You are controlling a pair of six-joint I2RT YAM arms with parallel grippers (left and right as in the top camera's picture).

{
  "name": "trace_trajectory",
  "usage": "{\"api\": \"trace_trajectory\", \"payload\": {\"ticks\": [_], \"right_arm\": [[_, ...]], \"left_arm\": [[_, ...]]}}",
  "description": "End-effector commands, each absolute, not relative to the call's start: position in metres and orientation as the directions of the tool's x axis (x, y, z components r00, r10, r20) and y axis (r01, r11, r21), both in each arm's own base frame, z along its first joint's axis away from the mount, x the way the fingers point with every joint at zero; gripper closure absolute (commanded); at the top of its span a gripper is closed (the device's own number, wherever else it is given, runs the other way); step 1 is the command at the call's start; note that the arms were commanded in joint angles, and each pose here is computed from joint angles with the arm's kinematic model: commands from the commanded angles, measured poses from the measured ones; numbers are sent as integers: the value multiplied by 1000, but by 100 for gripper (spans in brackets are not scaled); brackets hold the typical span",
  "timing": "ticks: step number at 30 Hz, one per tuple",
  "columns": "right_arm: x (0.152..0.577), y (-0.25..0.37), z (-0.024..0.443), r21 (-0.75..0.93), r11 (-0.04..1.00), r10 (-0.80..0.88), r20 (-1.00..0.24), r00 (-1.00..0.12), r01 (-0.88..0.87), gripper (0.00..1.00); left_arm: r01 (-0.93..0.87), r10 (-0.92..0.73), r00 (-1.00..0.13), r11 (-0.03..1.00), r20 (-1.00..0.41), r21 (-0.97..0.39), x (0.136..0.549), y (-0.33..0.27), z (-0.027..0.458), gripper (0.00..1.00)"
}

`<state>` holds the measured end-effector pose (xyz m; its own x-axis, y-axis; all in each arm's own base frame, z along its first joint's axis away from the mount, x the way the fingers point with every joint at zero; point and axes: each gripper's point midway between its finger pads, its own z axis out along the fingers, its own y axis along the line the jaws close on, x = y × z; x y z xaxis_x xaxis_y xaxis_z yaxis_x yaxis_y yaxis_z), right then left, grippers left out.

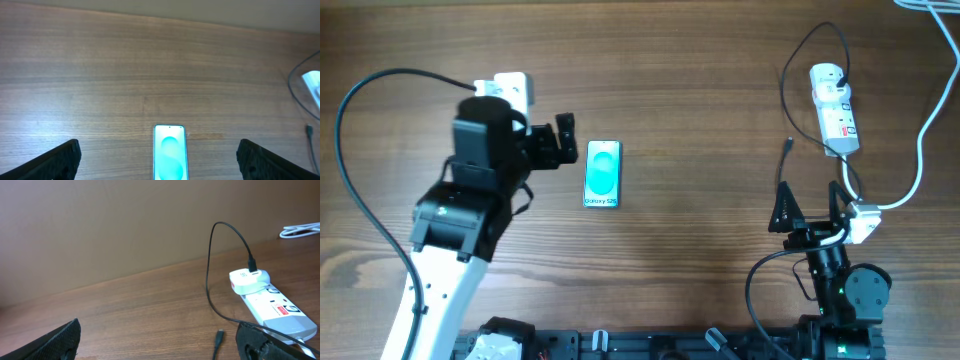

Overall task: Plug charger to phone and switch on socket
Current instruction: 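Move the left gripper forward over the phone, then lower the left gripper and close it on the phone's top edge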

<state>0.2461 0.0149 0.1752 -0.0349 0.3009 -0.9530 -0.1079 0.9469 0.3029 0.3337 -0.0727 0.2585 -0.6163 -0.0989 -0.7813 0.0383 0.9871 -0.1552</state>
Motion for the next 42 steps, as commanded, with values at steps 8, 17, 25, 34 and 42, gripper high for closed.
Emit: {"api": "trace_trajectory", "payload": {"ticks": [8, 17, 25, 34, 42], "right_arm": [[246, 11, 176, 286, 954, 285, -958, -22, -88, 0], [246, 11, 176, 286, 954, 285, -958, -22, -88, 0], [246, 11, 176, 286, 954, 285, -958, -22, -88, 1], [246, 11, 176, 286, 954, 285, -958, -22, -88, 0], [246, 11, 176, 287, 954, 286, -958, -22, -88, 0]], "left_arm": [[-10, -43, -796, 998, -603, -58, 360, -126, 155, 0], [3, -24, -936, 997, -351, -77, 355, -150, 50, 0], [-19, -34, -956, 998, -292, -53, 355, -149, 14, 0], [-18, -35, -953, 998, -302, -58, 357, -150, 14, 0], [-22, -35, -951, 999, -307, -48, 357, -148, 14, 0]]}}
